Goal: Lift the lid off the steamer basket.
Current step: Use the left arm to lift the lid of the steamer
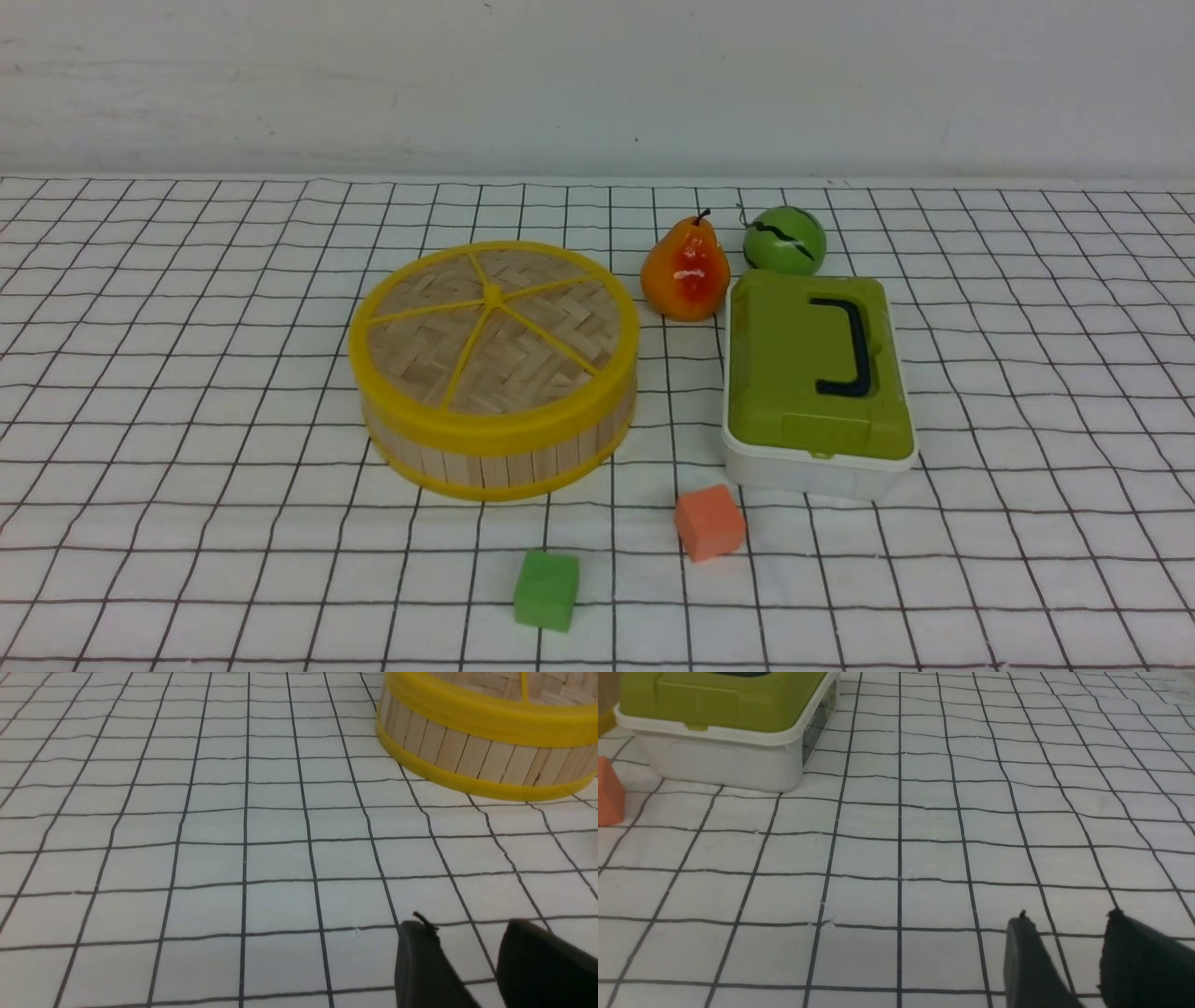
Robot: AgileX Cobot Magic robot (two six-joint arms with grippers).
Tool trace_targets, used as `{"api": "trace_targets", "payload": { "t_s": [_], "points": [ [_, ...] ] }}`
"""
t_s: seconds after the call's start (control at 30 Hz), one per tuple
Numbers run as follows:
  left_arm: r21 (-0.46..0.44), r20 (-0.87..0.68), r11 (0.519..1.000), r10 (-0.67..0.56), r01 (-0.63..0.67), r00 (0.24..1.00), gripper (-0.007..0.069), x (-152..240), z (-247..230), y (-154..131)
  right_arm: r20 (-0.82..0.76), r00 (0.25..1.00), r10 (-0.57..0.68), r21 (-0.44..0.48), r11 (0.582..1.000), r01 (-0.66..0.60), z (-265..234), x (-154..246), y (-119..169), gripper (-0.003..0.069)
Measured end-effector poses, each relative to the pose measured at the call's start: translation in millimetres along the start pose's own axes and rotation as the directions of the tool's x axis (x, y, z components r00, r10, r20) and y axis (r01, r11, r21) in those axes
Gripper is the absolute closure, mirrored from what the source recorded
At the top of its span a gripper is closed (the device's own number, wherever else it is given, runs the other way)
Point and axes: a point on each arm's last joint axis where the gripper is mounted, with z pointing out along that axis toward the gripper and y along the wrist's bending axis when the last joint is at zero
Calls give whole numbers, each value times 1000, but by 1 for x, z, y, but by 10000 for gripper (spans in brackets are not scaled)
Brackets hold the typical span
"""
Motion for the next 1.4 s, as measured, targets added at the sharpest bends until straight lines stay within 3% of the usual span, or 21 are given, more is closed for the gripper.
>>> {"api": "trace_targets", "payload": {
  "t_s": [0.2,0.37,0.57,0.67,0.73,0.87,0.97,1.0,1.07,1.27,1.4],
  "points": [
    [15,163,1000,-1,-1,987,386,-15,-1,-1,0,1000,0,0,1000,0,0,0,0,419],
    [35,381,999,-7,-7,924,386,-35,-7,-3,0,1000,0,0,1000,0,0,0,0,419],
    [59,621,998,-23,-17,783,386,-57,-20,-5,0,1000,0,0,1000,0,0,0,0,419],
    [120,715,993,-103,25,691,386,-66,-28,-6,0,1000,0,0,1000,0,0,0,0,419],
    [226,767,970,-231,86,598,388,-73,-36,-6,0,1000,0,0,1000,0,0,0,0,419],
    [355,751,916,-397,185,528,440,-79,-42,-5,0,1000,0,0,1000,0,0,0,0,419],
    [360,707,905,-423,226,566,539,-98,-49,-5,0,1000,0,0,1000,0,0,0,0,419],
    [343,686,909,-414,236,599,596,-108,-53,-6,0,1000,0,0,1000,0,0,0,0,419],
    [307,655,921,-386,238,649,638,-119,-59,-6,0,1000,0,0,1000,0,0,0,0,419],
    [195,538,957,-287,214,792,638,-170,-62,-9,0,1000,0,0,1000,0,0,0,0,419],
    [117,334,966,-255,228,908,638,-192,-35,-10,0,1000,0,0,1000,0,0,0,0,419]
  ]
}}
